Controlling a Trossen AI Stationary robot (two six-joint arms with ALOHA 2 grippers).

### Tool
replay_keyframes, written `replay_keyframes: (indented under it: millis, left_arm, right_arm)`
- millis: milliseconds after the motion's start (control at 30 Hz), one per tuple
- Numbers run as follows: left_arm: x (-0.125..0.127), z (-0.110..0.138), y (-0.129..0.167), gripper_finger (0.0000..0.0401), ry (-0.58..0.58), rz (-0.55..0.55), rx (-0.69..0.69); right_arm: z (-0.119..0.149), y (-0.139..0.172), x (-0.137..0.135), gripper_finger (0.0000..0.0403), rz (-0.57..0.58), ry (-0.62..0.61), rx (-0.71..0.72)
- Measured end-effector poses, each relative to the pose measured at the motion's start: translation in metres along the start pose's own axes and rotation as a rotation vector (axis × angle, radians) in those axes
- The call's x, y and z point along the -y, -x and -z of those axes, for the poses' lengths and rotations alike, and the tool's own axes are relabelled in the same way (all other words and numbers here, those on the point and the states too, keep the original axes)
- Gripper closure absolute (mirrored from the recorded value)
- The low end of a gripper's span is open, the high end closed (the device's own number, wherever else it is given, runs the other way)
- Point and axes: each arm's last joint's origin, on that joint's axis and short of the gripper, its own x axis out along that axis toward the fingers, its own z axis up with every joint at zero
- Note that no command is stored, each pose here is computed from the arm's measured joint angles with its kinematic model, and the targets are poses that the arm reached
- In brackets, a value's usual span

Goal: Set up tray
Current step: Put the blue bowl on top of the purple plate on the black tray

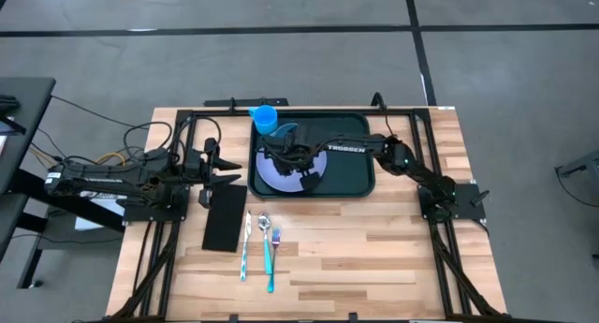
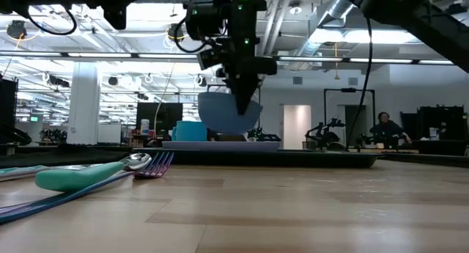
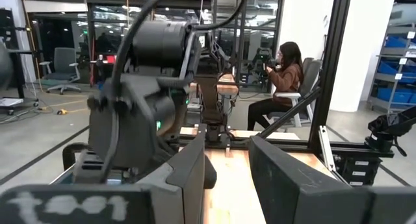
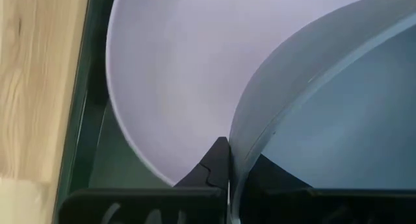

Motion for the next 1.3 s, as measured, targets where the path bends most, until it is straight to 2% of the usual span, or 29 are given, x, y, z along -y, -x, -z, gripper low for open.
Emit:
replay_keyframes:
  millis: [767,1033,1300]
  left_arm:
    - [0.000,0.000,0.000,0.0293,0.000,-0.002,0.001]
    - [0.000,0.000,0.000,0.0293,0.000,-0.001,0.000]
    - [0.000,0.000,0.000,0.0293,0.000,0.000,-0.001]
  right_arm:
    - [-0.005,-0.003,0.001,0.0402,-0.026,0.003,0.059]
    - [-0.010,-0.033,-0.002,0.0402,-0.074,0.026,-0.019]
    - [-0.009,-0.031,0.002,0.0400,-0.063,0.021,-0.002]
